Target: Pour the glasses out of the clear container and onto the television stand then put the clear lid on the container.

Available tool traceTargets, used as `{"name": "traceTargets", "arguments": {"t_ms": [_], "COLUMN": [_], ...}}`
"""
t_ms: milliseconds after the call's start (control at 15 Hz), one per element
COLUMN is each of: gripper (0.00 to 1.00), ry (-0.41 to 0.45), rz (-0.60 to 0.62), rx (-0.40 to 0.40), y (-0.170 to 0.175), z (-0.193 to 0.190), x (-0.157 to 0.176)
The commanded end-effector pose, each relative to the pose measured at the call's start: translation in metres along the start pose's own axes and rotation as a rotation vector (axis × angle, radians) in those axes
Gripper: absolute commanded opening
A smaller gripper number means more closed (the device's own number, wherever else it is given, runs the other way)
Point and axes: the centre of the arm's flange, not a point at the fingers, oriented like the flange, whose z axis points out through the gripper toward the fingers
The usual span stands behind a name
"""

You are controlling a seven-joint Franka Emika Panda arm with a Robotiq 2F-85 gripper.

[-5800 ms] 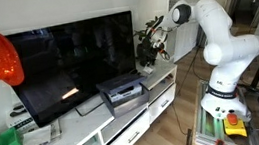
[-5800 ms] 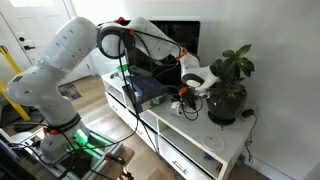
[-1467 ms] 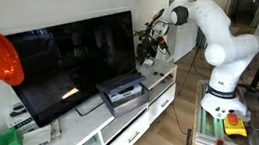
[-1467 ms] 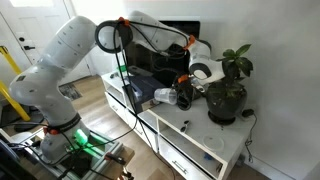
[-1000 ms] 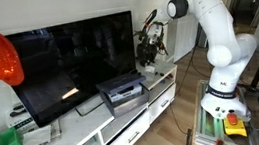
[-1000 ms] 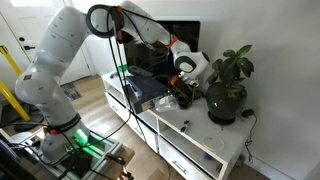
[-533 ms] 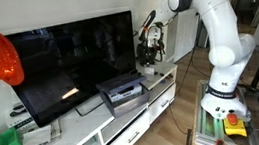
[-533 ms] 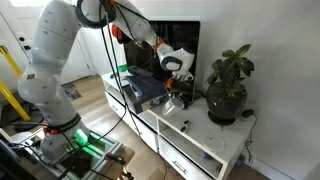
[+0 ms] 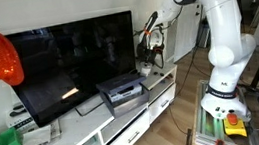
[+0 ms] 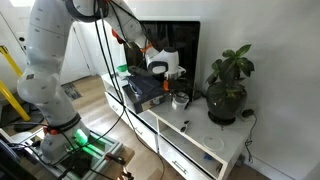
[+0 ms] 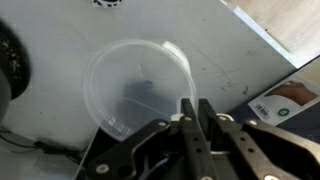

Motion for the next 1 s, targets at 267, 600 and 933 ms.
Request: {"name": "traceTargets", "arguments": {"t_ms": [267,600,933], "gripper": [0.73,1.0,1.0], "ry": [0.148,0.108,0.06], "rz": [0.018,0.266,0.552], "rx": [0.03,0.02,0.027], "y": [-0.024,0.037,0.105], "z": [-0.054,-0.096,-0.097], "x": [-0.013,-0.056,-0.167]}}
